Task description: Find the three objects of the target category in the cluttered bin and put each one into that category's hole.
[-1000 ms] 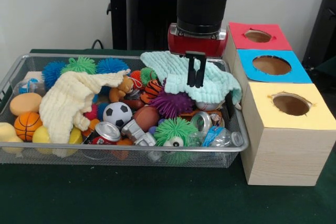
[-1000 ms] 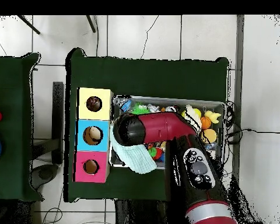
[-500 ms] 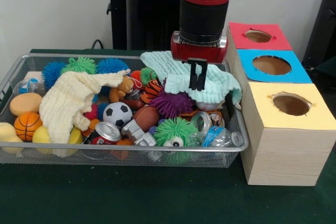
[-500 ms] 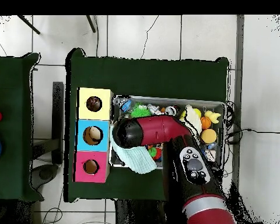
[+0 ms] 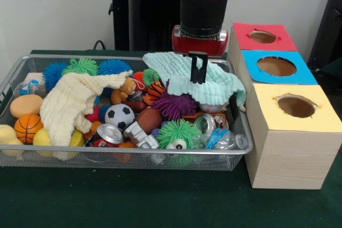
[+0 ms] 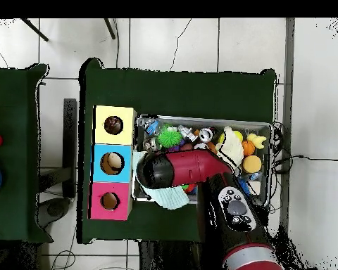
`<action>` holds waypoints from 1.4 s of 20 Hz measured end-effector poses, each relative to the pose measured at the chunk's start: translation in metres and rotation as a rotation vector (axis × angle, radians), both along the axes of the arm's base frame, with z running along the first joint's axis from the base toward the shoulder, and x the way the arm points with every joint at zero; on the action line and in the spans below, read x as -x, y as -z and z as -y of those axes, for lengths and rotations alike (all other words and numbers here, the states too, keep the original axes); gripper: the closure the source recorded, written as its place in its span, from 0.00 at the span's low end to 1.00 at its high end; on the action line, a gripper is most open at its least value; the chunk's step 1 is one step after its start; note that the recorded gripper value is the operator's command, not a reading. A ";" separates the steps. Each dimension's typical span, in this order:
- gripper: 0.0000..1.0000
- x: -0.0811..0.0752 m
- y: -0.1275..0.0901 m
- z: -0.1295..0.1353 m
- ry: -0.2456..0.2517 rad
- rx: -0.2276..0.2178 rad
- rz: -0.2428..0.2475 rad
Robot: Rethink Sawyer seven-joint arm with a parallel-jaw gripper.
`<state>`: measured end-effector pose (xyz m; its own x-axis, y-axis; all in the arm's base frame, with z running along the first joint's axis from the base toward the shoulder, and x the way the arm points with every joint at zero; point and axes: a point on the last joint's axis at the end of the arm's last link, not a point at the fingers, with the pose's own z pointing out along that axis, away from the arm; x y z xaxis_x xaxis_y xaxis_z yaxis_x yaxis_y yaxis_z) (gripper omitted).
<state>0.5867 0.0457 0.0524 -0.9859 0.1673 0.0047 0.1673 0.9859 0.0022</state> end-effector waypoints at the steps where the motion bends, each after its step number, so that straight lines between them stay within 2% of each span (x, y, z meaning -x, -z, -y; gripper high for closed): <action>1: 1.00 0.005 -0.001 0.002 0.003 -0.001 -0.008; 8: 1.00 0.030 -0.010 0.014 0.012 0.005 -0.035; 12: 1.00 0.044 -0.010 0.019 -0.013 0.023 -0.048; 16: 1.00 0.055 -0.002 0.018 -0.060 0.043 -0.059; 23: 1.00 0.078 0.041 0.009 -0.154 0.058 -0.072; 28: 1.00 0.083 0.068 0.006 -0.157 0.033 -0.060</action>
<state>0.5036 0.0393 -0.0151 -0.9981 0.0122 0.0612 0.0101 0.9993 -0.0356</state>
